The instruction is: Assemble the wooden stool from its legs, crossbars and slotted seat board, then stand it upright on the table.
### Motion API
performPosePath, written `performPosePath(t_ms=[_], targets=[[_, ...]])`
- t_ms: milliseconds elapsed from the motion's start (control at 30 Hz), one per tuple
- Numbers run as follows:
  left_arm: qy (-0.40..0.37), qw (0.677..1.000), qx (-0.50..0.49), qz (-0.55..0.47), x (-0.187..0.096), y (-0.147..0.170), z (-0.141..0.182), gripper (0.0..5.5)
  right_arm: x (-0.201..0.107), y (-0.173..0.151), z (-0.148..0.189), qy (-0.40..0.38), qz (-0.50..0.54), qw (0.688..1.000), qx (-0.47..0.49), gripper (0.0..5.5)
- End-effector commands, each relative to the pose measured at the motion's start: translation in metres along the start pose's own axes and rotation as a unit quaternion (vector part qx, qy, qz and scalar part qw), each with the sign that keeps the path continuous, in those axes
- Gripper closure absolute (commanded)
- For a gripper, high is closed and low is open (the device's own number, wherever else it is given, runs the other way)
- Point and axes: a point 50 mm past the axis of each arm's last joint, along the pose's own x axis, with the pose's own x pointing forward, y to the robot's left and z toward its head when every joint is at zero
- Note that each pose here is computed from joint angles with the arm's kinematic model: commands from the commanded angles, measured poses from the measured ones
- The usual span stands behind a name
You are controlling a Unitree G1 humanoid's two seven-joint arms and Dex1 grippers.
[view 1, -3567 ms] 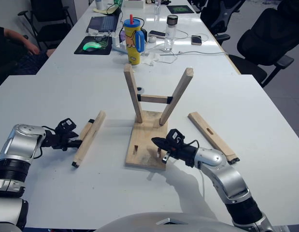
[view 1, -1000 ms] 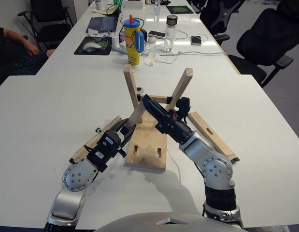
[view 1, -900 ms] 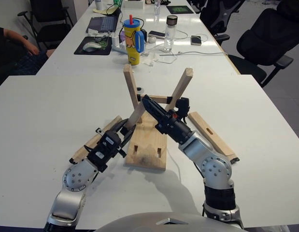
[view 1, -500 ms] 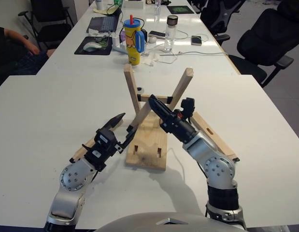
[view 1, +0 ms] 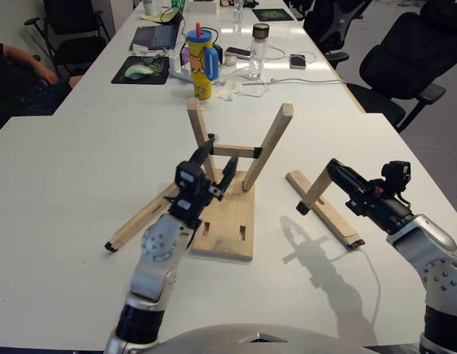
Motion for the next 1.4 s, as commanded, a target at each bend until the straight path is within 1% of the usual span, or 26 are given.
performPosePath(t_ms=[33,233,367,633,833,1100,1400], targets=[[-0.001,1.0,0.001,-0.003,0.017,-0.003,-0.006,2.65,0.002,-0.012,-0.006,-0.006,-0.011,0.999,-0.049,5.03],[0.02,0.999,-0.029,0.033,0.015,0.008,-0.02,2.65,0.012,-0.025,-0.004,-0.03,-0.008,0.994,-0.103,5.03],[0.027,0.999,-0.034,0.024,0.016,0.01,-0.024,2.65,0.011,-0.029,-0.009,-0.035,-0.012,0.992,-0.123,5.03],[0.039,0.998,-0.039,0.013,0.012,0.009,-0.027,2.65,0.004,-0.035,-0.016,-0.035,-0.032,0.991,-0.127,5.03],[0.044,0.998,-0.043,0.001,0.013,0.007,-0.028,2.65,-0.002,-0.038,-0.029,-0.033,-0.048,0.989,-0.134,5.03],[0.055,0.997,-0.049,0.0,0.009,0.007,-0.031,2.65,0.001,-0.037,-0.029,-0.045,-0.044,0.988,-0.142,5.03],[0.06,0.997,-0.053,-0.008,0.008,0.006,-0.03,2.65,0.008,-0.034,-0.043,-0.044,-0.037,0.988,-0.141,5.03]])
